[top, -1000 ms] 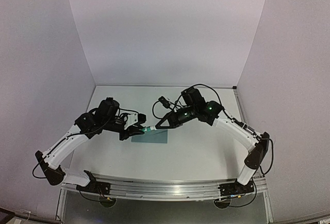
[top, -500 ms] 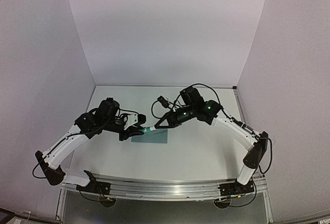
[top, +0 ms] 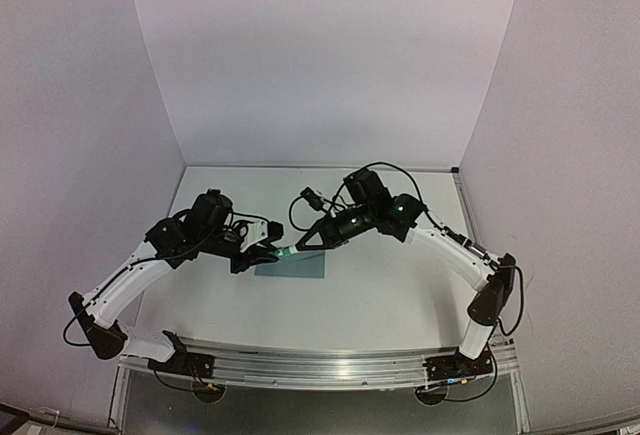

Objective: Place the letter into the envelope and seal it

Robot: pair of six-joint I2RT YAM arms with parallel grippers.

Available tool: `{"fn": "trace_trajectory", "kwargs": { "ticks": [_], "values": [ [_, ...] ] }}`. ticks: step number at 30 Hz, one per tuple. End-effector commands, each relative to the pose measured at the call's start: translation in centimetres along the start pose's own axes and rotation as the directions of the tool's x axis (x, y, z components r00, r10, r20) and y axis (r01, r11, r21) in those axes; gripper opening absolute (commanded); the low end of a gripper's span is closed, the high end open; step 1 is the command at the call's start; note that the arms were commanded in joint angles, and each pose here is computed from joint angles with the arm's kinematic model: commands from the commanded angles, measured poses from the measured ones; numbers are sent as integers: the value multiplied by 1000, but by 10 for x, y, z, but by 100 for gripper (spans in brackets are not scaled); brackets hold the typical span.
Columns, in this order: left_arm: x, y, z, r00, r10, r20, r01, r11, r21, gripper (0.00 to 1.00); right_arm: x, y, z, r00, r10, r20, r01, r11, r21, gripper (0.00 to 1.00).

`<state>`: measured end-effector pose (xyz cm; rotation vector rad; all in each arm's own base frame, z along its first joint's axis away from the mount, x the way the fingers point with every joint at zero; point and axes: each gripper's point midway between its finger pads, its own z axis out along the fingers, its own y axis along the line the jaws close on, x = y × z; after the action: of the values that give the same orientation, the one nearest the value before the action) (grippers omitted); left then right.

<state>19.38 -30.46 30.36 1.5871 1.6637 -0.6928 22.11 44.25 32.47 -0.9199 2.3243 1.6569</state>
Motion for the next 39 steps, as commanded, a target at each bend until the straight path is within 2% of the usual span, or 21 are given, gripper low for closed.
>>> {"fn": "trace_trajectory", "kwargs": {
  "ticks": [1, 5, 12, 19, 24, 25, 27, 29, 33, 37, 39],
  "values": [
    [-39, 12, -10, 994, 49, 103, -44, 998, -48, 0, 0, -1, 18, 1000, -21, -16, 21, 1000, 4, 0],
    [-46, 22, -9, 993, 28, 118, -18, 996, -82, 0, 3, -6, 30, 999, -19, -32, 20, 1000, 17, 0],
    [-71, 35, -3, 973, 48, 226, -18, 991, -133, 0, -5, 4, 65, 997, -48, -61, 46, 998, -30, 0],
    [-85, 52, -16, 958, 141, 250, -75, 963, -257, 0, 7, -16, 75, 997, 7, -80, -5, 1000, 22, 0],
    [-78, 50, -10, 961, 154, 230, -96, 964, -247, 0, 0, -18, 78, 998, 28, -59, -26, 999, 29, 0],
    [-72, 49, -7, 965, 147, 219, -93, 966, -240, 0, -4, -17, 77, 999, 25, -46, -23, 999, 34, 3],
    [-64, 46, -5, 968, 150, 201, -100, 967, -236, 0, -11, -12, 74, 1000, 15, -19, -14, 999, 38, 21],
    [-54, 43, -3, 971, 156, 181, -112, 967, -230, 0, -18, -4, 68, 1000, 3, 13, -4, 999, 41, 32],
    [-44, 39, -2, 976, 158, 152, -121, 966, -228, 0, -25, 6, 58, 998, -10, 57, 7, 998, 55, 33],
    [-42, 38, -3, 977, 157, 145, -122, 966, -226, 0, -25, 5, 52, 997, -6, 77, 0, 997, 78, 30],
    [-38, 37, -2, 979, 150, 139, -118, 969, -219, 0, -26, 4, 49, 996, -2, 89, -6, 996, 88, 35]
  ]
}}
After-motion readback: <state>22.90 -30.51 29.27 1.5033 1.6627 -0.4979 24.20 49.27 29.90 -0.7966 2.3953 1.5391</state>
